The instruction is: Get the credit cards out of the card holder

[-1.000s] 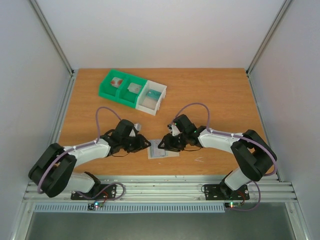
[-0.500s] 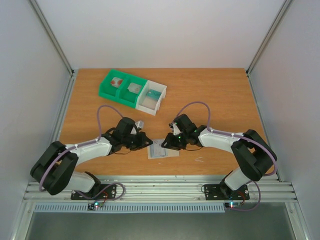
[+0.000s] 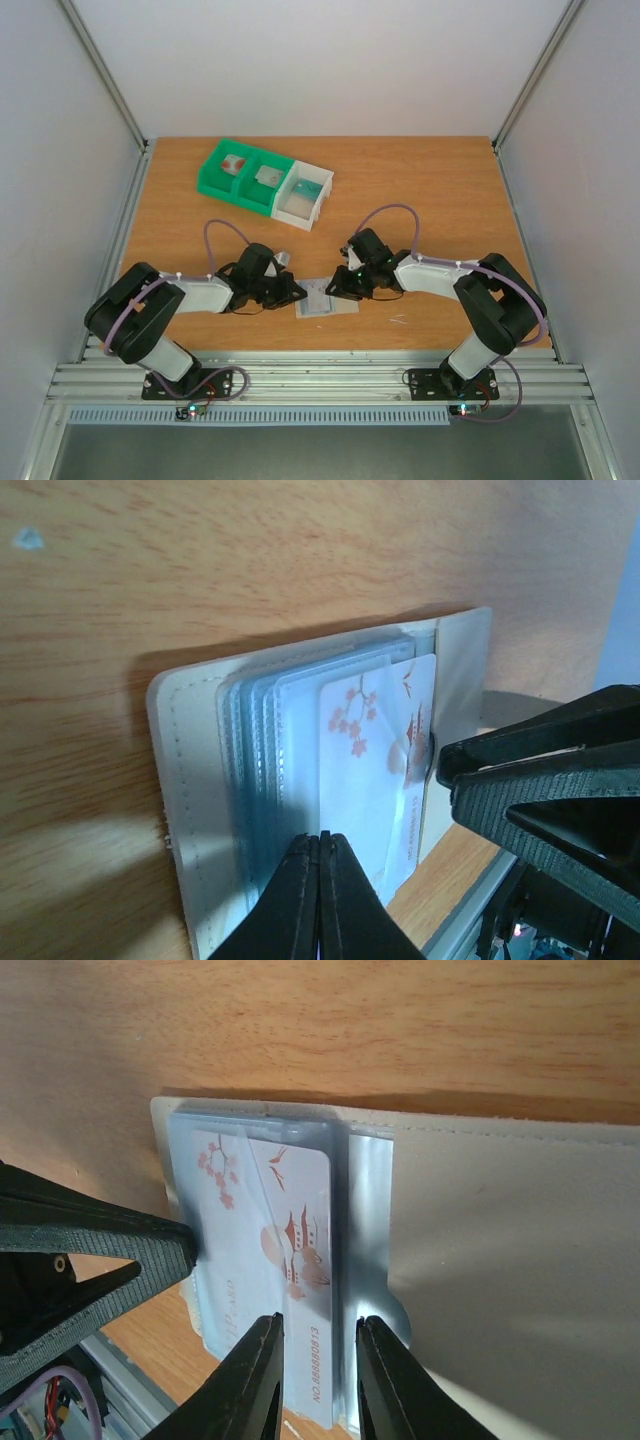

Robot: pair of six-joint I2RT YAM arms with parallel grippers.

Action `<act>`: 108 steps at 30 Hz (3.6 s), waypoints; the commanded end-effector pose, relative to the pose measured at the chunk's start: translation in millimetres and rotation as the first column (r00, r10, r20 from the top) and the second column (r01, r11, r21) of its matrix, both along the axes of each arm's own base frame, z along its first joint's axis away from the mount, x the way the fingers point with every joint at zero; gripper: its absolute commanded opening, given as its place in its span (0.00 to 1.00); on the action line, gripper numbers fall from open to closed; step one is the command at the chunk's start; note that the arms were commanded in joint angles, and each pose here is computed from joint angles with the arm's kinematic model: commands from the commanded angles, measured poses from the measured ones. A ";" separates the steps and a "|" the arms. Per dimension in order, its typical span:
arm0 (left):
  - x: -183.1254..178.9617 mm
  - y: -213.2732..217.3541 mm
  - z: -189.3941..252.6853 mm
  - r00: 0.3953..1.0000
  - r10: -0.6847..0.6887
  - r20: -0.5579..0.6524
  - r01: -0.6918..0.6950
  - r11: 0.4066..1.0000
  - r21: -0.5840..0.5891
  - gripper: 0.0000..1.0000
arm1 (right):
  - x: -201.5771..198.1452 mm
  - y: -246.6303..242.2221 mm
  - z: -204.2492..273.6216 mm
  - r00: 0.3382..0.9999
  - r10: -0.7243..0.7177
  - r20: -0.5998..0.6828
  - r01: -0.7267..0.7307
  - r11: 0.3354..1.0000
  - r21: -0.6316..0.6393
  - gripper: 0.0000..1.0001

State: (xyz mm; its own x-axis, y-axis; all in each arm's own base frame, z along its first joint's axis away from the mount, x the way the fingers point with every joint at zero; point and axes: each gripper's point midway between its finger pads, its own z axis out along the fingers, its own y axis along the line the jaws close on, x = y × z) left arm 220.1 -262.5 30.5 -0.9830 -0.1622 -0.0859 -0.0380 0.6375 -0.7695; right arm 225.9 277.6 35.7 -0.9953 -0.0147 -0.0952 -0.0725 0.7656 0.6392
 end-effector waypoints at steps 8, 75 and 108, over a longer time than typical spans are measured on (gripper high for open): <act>0.9 -3.6 -10.2 1.000 -0.009 0.012 0.010 1.000 -0.011 0.00 | 7.0 6.9 -6.1 1.000 0.009 0.009 -0.009 1.000 0.028 0.23; -1.5 -8.3 119.8 0.988 0.070 0.135 -0.030 0.961 -0.275 0.54 | 3.8 -17.5 118.1 0.990 -0.062 0.129 0.023 0.959 0.283 0.01; -25.5 -30.4 160.5 0.973 -0.035 0.228 0.142 0.869 -0.475 0.00 | -33.9 -29.2 184.4 0.944 0.101 0.316 -0.188 0.947 0.260 0.29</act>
